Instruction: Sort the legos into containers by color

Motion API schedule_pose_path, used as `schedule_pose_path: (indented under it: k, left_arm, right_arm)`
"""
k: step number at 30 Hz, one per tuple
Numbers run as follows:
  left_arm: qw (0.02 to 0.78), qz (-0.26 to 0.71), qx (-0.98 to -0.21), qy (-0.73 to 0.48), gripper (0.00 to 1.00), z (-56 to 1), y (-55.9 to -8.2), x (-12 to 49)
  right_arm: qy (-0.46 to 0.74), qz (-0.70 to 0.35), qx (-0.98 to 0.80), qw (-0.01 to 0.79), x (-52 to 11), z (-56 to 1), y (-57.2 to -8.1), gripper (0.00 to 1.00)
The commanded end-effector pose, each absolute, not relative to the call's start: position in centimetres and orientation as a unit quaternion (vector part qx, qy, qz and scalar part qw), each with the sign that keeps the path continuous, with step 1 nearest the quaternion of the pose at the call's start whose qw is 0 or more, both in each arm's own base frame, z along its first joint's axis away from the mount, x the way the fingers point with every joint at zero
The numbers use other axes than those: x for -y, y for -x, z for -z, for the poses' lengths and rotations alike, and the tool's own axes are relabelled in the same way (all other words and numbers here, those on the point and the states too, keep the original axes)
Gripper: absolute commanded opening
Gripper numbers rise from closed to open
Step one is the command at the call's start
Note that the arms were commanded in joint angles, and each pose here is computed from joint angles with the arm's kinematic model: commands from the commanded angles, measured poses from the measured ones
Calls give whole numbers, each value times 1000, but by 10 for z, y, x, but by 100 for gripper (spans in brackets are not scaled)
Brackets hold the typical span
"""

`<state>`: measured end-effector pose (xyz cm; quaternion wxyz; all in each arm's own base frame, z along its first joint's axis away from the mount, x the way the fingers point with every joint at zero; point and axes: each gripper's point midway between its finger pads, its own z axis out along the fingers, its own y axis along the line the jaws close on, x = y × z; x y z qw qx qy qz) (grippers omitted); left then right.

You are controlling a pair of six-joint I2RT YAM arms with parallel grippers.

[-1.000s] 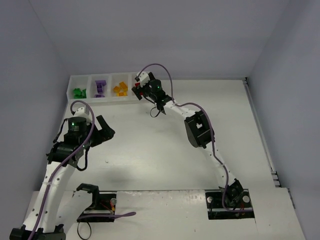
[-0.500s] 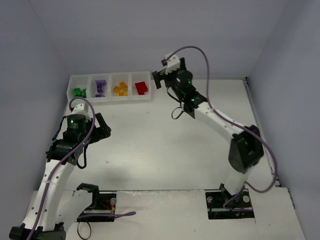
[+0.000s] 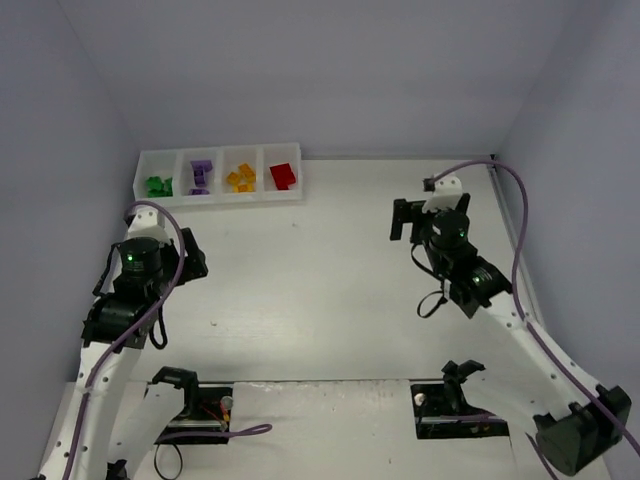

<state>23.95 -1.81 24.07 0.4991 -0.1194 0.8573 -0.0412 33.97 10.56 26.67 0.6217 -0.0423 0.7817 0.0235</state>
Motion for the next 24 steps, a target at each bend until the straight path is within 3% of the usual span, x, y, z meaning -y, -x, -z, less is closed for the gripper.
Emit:
schedule_pose_path:
  k: [1,10,24]
  left_arm:
    - [540,12,-834,115,82,-263,-245,7]
    - [531,35,-839,116,82,-241,-237,13]
    - [527,29,-839,136,82,-240,-234,9]
  right_arm:
    - [-26,-33,-769,638,-78,-282,-304,100]
    - [-68,-42,-773,630,-53,-258,-260,100]
    - [-98,-46,-784,612,-58,-270,-272,100]
